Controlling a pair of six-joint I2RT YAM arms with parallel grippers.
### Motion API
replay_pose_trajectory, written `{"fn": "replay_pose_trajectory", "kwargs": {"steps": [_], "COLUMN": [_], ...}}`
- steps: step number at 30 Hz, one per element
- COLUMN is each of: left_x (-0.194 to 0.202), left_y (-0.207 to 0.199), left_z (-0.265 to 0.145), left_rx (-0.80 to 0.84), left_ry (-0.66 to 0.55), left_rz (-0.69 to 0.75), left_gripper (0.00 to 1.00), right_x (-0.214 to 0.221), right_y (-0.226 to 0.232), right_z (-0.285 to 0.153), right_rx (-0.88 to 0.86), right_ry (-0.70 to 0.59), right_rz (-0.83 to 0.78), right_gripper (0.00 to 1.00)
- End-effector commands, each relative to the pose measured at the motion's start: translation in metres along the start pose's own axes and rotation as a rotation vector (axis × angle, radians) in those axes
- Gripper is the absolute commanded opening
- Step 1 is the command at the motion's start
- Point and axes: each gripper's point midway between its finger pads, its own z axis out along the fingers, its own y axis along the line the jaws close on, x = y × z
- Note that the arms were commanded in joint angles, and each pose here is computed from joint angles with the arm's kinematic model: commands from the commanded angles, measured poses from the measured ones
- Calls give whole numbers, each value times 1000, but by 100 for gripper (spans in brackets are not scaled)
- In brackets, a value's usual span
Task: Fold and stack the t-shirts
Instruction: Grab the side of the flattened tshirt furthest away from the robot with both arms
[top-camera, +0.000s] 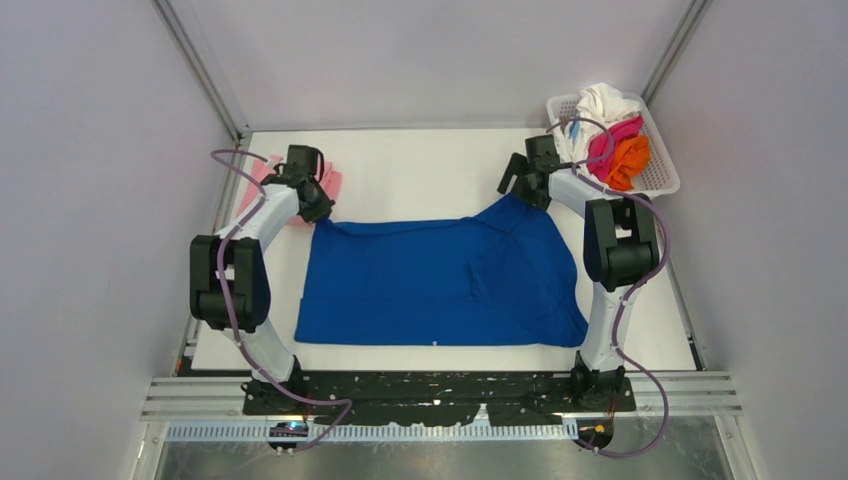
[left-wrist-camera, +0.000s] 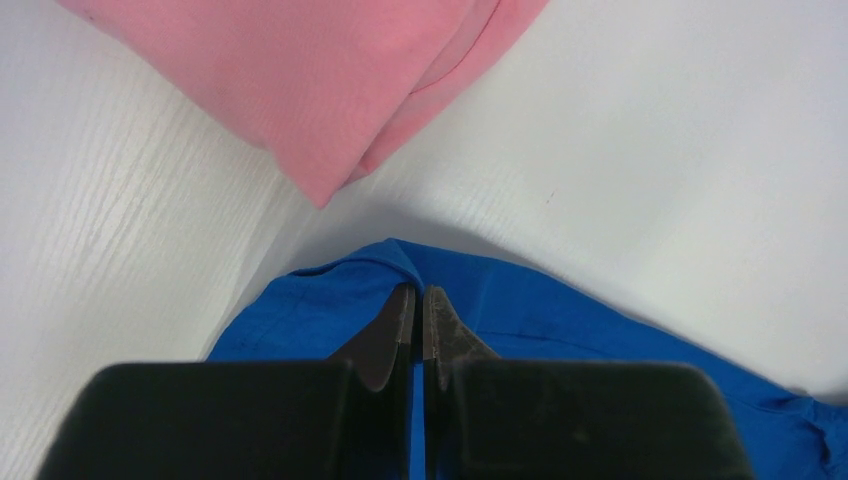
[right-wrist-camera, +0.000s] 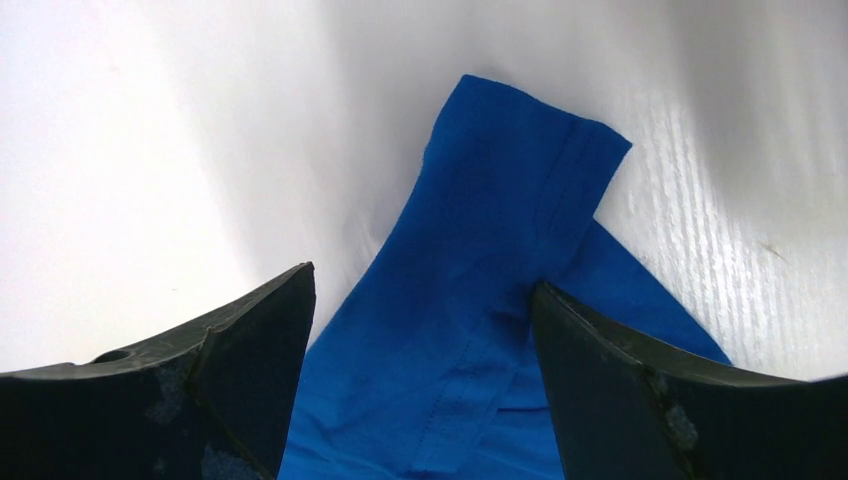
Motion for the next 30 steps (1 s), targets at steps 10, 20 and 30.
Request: {"fn": "replay_pose_trajectory", "kwargs": {"steps": [10,20,30], "left_x": [-19,-18,-19], "left_y": [-9,-10,-12], "left_z": [-16,-15,-15], "left_rx": [51,58,61], "left_ry": [-59,-54,-54], "left_rz": [-5,-5,3], "left_gripper": [0,0,0], "right_x": [-32,-38,-13], "right_y": [47,8,-1], "right_z": [2,-27,-12], "right_rx": [-202,-32,-36], "right_ry": [-79,-140,-72], "right_rz": [67,-35,-35], "right_gripper": [70,72,73]}}
